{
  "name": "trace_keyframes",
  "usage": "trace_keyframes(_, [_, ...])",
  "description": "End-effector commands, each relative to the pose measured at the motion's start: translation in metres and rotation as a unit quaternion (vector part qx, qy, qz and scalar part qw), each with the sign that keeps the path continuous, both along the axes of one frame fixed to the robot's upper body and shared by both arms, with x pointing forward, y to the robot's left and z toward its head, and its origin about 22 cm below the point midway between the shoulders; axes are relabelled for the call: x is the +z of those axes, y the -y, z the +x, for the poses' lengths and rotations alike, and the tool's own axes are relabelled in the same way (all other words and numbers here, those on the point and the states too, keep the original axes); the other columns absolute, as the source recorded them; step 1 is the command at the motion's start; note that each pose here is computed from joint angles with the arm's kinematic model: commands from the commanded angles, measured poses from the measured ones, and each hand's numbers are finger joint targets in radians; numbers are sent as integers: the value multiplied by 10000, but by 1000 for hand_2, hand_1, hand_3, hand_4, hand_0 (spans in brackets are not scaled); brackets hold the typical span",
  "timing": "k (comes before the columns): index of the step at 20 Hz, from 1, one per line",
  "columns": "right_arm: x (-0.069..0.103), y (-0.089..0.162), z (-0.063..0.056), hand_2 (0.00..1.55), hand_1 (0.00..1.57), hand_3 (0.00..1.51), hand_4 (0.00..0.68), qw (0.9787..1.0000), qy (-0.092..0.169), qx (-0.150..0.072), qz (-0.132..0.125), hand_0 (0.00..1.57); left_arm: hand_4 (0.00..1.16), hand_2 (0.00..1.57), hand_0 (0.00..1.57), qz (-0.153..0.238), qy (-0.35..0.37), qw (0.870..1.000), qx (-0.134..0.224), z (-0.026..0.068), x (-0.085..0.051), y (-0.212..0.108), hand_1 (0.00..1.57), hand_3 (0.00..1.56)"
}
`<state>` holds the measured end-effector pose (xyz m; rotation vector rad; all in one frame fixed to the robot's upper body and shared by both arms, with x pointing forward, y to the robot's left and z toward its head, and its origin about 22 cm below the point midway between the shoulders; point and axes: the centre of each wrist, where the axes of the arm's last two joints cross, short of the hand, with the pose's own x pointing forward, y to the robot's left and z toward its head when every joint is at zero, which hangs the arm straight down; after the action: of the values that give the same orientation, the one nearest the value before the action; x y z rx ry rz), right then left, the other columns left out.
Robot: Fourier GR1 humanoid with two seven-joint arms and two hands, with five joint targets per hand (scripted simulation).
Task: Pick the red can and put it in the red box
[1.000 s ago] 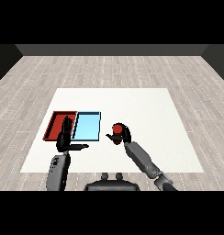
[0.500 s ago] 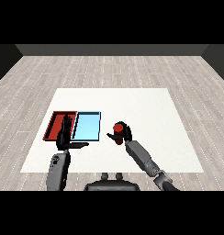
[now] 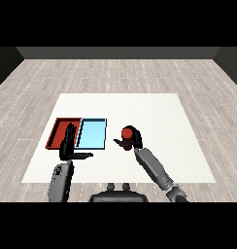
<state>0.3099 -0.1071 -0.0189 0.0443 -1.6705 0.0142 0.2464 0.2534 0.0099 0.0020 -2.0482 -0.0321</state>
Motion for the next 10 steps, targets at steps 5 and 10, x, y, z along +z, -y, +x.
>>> trace_keyframes(5, [432, 52, -149, 1474, 1570, 1403, 605, 9962, 862, -75, -70, 1570, 0, 0, 0, 149, -55, 9993, -333, -42, 50, 68, 0, 0])
trace_keyframes(10, [741, 286, -194, 1453, 1518, 1400, 600, 9934, 1098, -295, -133, 1518, 0, 0, 0, -83, -181, 9963, -838, 80, 243, 419, 0, 0])
